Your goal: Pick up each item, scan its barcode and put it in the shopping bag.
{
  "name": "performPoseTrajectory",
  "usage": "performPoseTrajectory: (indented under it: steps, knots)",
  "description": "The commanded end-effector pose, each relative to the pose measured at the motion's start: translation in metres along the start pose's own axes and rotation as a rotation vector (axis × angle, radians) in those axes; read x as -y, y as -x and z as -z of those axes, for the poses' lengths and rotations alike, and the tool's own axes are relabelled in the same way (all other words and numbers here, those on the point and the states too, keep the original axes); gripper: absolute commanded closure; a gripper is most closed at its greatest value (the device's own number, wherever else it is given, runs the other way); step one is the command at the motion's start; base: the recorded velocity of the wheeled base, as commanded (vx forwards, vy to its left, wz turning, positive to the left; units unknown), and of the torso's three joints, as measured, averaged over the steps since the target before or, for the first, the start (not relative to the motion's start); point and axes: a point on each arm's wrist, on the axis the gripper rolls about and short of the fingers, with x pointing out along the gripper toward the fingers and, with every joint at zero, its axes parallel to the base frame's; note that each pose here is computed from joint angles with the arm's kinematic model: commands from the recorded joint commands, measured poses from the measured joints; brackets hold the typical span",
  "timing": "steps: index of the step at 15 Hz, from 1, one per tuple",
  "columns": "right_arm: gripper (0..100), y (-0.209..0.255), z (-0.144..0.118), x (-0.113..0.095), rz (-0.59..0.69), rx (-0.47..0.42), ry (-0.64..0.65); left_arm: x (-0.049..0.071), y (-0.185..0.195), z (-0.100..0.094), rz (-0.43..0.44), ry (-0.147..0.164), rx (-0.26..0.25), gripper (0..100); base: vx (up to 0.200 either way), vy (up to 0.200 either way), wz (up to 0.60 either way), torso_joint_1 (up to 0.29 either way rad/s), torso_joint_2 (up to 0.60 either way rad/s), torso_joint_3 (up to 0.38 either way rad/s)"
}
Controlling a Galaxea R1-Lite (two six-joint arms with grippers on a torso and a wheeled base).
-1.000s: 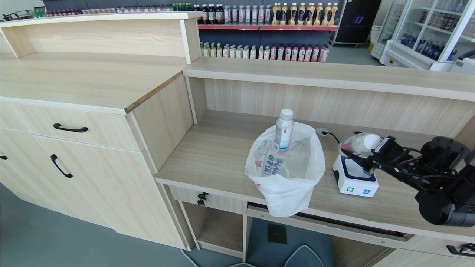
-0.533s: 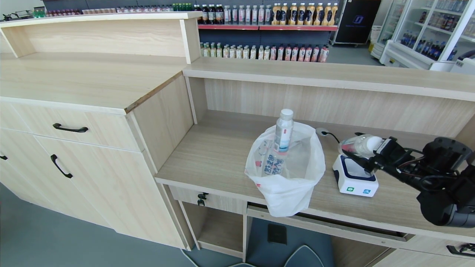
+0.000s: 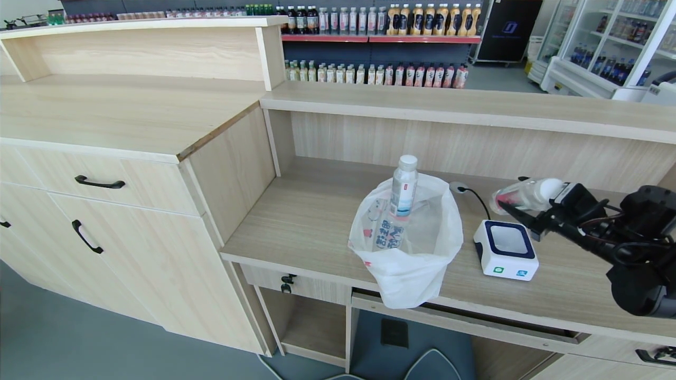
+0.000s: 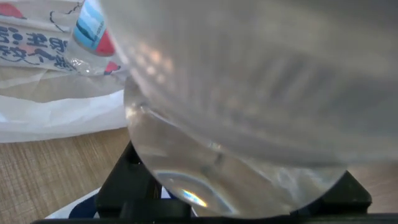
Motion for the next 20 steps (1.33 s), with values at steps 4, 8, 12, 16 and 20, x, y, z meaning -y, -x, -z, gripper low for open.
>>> performPoseTrajectory:
  steps: [4,8,12,16,20]
  knots:
    - [100,0.027,-0.07,0.046,0.168,-0.005,-0.062,0.0,0.0,0.0,0.0,0.0,0.0,0,0.0,0.0,0.0,0.0,0.0,0.0]
    - [100,0.055,-0.07,0.056,0.253,-0.12,-0.097,0.0,0.0,0.0,0.0,0.0,0.0,0,0.0,0.0,0.0,0.0,0.0,0.0]
    - [100,0.07,-0.064,0.054,0.27,-0.177,-0.108,0.0,0.0,0.0,0.0,0.0,0.0,0,0.0,0.0,0.0,0.0,0.0,0.0]
    - [100,0.071,-0.068,0.056,0.281,-0.162,-0.093,0.0,0.0,0.0,0.0,0.0,0.0,0,0.0,0.0,0.0,0.0,0.0,0.0]
    - [100,0.07,-0.071,0.054,0.275,-0.16,-0.102,0.0,0.0,0.0,-0.001,0.0,0.0,0,0.0,0.0,0.15,0.001,0.0,0.001]
